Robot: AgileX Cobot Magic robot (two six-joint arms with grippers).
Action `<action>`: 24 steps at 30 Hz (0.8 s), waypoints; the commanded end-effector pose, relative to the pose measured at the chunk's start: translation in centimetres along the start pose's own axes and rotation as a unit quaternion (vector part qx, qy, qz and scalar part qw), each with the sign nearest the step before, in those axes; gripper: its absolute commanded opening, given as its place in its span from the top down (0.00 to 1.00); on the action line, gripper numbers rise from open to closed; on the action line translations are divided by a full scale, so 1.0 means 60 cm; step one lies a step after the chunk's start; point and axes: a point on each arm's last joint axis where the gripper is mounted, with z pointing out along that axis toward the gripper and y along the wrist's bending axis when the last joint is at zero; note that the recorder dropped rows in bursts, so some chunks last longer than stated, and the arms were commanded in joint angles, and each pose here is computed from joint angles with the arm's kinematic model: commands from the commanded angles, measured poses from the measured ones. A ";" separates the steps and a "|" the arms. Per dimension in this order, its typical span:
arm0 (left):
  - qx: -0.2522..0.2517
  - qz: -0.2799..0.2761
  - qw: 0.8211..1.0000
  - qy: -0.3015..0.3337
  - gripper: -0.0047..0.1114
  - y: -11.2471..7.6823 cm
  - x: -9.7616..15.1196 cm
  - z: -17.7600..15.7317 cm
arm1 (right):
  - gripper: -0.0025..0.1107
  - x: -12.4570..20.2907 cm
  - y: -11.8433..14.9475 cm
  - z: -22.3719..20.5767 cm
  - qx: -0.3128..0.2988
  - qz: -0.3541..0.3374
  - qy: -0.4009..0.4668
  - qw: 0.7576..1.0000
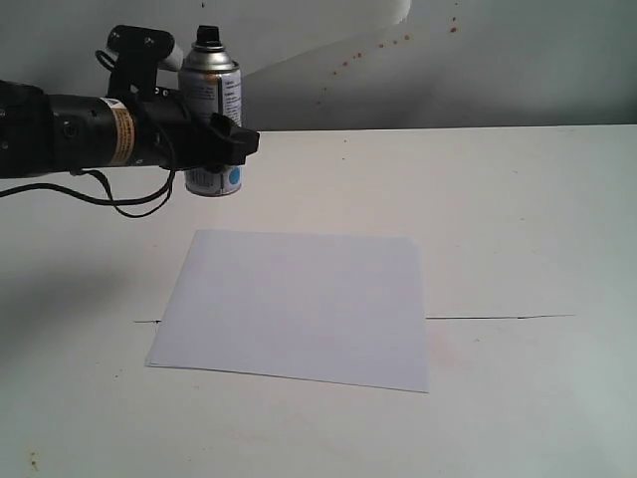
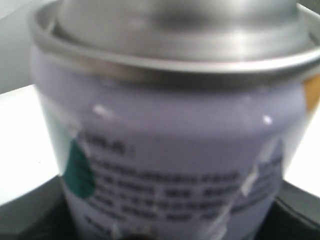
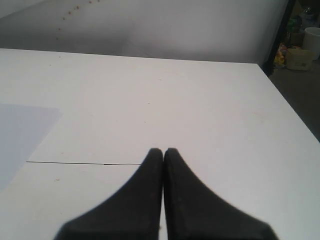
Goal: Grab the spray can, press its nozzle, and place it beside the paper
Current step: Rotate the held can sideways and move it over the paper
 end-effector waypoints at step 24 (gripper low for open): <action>-0.101 0.256 0.958 0.084 0.96 0.034 0.061 0.009 | 0.98 0.000 -0.001 0.000 0.003 -0.004 -0.003 1.000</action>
